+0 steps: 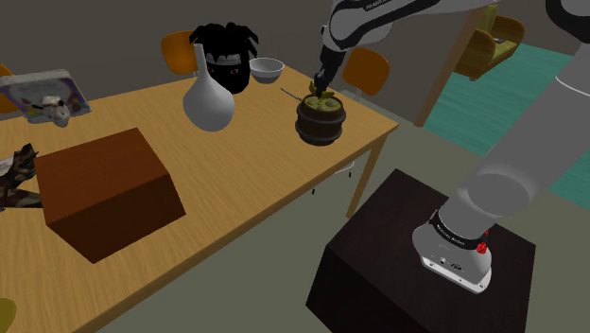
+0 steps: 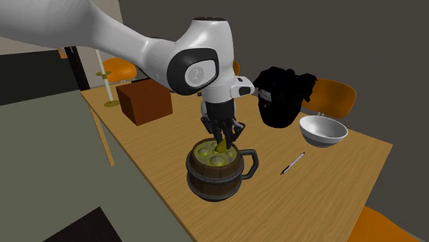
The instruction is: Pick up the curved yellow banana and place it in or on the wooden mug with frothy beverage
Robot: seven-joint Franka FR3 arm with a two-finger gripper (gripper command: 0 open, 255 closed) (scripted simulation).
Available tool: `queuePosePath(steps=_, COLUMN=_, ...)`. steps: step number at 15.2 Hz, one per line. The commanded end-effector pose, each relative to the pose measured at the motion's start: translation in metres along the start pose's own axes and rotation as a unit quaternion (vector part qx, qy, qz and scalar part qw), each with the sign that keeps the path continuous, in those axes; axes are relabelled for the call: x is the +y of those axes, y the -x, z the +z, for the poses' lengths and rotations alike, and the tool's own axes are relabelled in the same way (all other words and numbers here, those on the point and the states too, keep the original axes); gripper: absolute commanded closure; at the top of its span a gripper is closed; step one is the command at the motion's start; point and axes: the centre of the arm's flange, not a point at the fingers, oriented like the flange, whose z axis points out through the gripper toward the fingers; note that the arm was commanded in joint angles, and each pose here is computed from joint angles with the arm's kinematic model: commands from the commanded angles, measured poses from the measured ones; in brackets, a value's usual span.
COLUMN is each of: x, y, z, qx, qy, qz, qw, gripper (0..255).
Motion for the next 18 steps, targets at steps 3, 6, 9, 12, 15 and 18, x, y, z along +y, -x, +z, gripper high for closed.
queuePosePath(steps=3, x=0.000, y=0.000, z=0.000, qx=0.000, qy=0.000, qz=0.000, qw=1.0000, gripper=0)
queuePosePath(steps=6, x=0.000, y=0.000, z=0.000, qx=0.000, qy=0.000, qz=0.000, qw=1.0000, gripper=0)
queuePosePath(steps=9, x=0.000, y=0.000, z=-0.040, qx=0.000, qy=0.000, qz=0.000, qw=1.0000, gripper=0)
queuePosePath(steps=12, x=0.000, y=0.000, z=-0.050, qx=0.000, qy=0.000, qz=0.000, qw=1.0000, gripper=0)
queuePosePath(steps=15, x=0.000, y=0.000, z=-0.050, qx=0.000, qy=0.000, qz=0.000, qw=1.0000, gripper=0)
queuePosePath(steps=18, x=0.000, y=0.000, z=-0.050, qx=0.000, qy=0.000, qz=0.000, qw=1.0000, gripper=0)
